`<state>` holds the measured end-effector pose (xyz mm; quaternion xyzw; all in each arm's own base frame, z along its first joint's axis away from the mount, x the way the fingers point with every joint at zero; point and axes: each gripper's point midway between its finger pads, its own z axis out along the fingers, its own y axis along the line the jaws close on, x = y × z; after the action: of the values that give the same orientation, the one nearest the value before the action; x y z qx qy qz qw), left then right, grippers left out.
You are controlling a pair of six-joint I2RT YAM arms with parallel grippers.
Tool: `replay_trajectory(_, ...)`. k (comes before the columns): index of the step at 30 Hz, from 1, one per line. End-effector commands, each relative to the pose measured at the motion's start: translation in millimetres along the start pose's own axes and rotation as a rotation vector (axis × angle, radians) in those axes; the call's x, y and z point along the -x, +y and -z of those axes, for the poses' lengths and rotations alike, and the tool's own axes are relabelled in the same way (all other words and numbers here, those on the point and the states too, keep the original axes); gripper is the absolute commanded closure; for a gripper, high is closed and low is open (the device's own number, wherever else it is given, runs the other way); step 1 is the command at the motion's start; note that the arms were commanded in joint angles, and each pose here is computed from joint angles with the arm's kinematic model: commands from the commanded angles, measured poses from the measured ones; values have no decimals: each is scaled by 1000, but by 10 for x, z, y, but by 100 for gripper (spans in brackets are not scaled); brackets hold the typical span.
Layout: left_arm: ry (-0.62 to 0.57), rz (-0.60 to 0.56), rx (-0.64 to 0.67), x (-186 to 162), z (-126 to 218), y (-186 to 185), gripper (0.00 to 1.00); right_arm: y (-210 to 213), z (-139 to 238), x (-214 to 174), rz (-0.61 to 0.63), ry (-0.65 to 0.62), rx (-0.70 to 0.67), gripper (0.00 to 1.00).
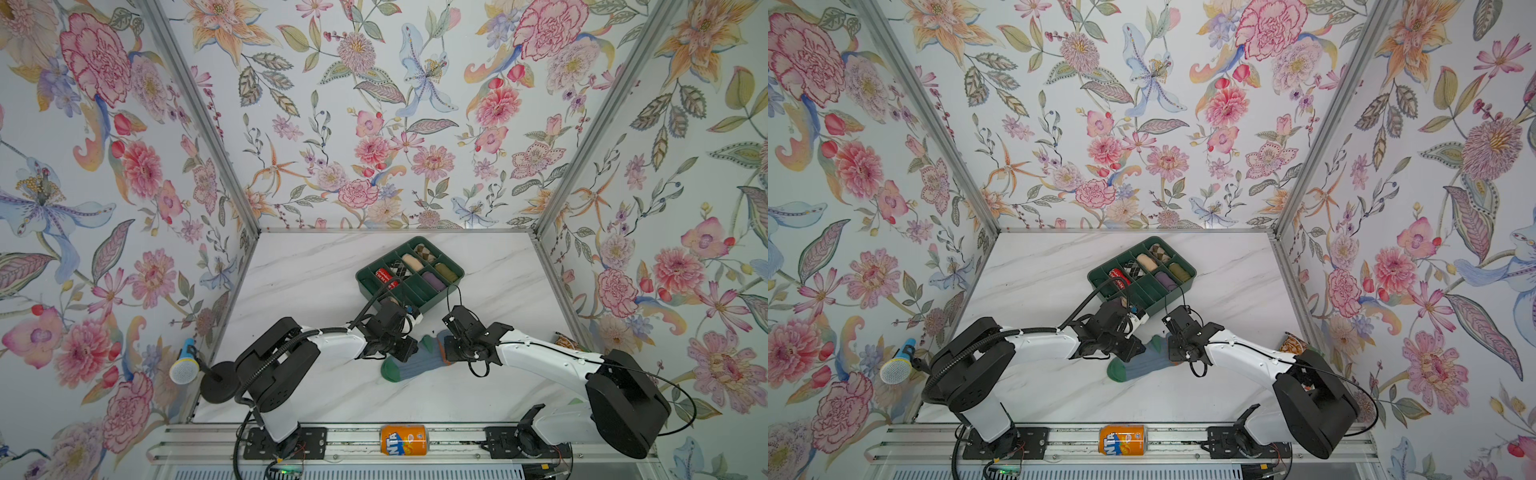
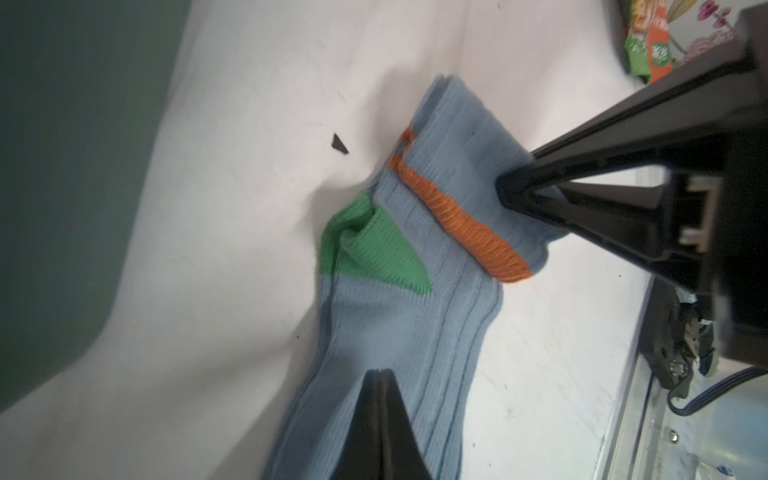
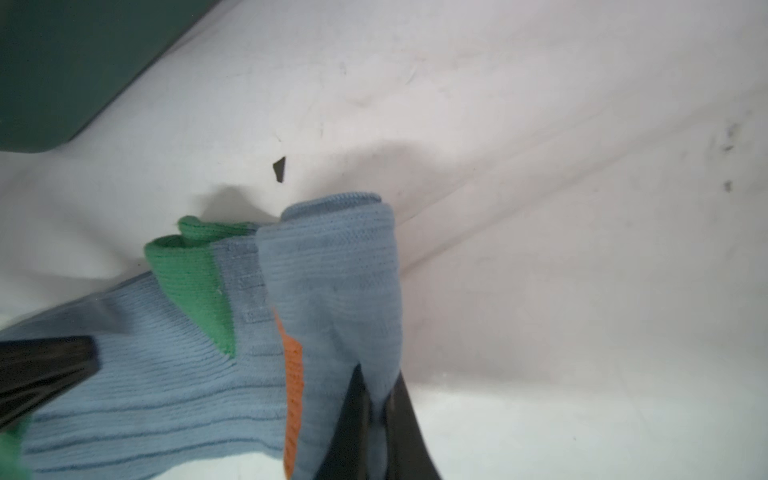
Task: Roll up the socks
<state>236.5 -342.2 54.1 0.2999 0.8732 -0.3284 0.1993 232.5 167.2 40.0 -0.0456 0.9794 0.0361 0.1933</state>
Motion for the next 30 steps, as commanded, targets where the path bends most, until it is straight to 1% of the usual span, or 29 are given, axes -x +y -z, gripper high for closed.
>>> replay_trajectory(1, -33, 10, -18, 55, 186, 15, 100, -194, 57, 18, 39, -13, -145, 100)
replay_trajectory(6, -38, 33, 4, -13, 266, 151, 100, -198, 121, 61, 82, -38, -221, 100)
replay_trajectory(12, -25, 46, -2, -102, 236, 177, 100, -216, 126, 52, 143, -25, -326, 100)
replay_trajectory(20, -26, 58, 2, -156, 253, 232, 100, -59, 113, 53, 237, -21, -395, 100)
replay_trajectory(27, -17, 69, -5, -215, 224, 267, 100, 127, 80, 13, 327, -19, -430, 100)
replay_trajectory(30, -15, 70, -4, -235, 223, 280, 100, 191, 63, -3, 362, -17, -453, 94)
